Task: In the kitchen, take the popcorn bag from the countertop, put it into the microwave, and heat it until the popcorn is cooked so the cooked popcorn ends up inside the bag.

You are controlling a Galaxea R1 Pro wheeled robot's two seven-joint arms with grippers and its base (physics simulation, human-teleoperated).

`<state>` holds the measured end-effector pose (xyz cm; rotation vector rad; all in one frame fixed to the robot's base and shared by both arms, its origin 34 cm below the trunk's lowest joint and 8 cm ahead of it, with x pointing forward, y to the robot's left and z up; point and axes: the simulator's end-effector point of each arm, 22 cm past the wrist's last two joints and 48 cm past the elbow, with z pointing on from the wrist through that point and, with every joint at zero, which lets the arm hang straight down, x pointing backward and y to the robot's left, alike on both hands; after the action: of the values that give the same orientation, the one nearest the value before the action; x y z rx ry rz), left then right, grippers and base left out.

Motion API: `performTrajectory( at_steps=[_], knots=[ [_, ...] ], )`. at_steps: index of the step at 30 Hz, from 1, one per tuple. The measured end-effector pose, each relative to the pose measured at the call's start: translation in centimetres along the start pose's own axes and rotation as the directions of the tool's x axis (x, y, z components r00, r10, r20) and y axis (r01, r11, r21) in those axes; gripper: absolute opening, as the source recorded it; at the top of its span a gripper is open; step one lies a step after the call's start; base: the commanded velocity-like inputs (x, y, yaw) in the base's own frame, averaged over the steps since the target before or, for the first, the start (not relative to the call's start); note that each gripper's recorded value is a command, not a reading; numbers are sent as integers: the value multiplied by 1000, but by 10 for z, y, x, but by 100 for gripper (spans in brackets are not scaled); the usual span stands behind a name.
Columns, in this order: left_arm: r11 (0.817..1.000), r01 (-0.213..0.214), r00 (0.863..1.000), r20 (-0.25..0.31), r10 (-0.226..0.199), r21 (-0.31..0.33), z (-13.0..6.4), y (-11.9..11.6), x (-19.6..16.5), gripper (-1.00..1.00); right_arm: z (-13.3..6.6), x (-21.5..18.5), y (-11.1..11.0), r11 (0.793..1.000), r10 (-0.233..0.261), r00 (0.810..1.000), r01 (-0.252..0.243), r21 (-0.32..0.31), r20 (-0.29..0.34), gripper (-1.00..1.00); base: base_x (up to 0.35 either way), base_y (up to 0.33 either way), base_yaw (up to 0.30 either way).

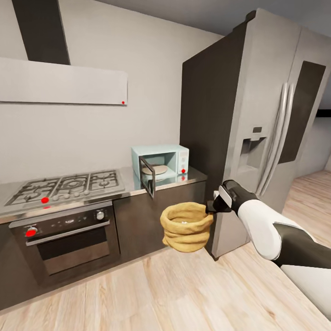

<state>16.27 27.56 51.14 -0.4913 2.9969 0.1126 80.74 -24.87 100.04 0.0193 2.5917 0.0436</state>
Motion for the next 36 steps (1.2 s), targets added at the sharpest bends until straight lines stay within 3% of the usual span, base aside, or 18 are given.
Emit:
performTrajectory(
  at_steps=[28, 36],
  knots=[
    [1000, 2, 1000, 0, -2, 0, 0, 0, 0, 100, 1, 2, 2, 1000, -2, 1000, 2, -4, -6, -100, 321, 0, 0],
    [1000, 0, 1000, 1, 0, 0, 0, 0, -1, 100, 2, 2, 1, 1000, -5, 1000, 5, 1, -8, -100, 41, 0, 0]
  ],
)
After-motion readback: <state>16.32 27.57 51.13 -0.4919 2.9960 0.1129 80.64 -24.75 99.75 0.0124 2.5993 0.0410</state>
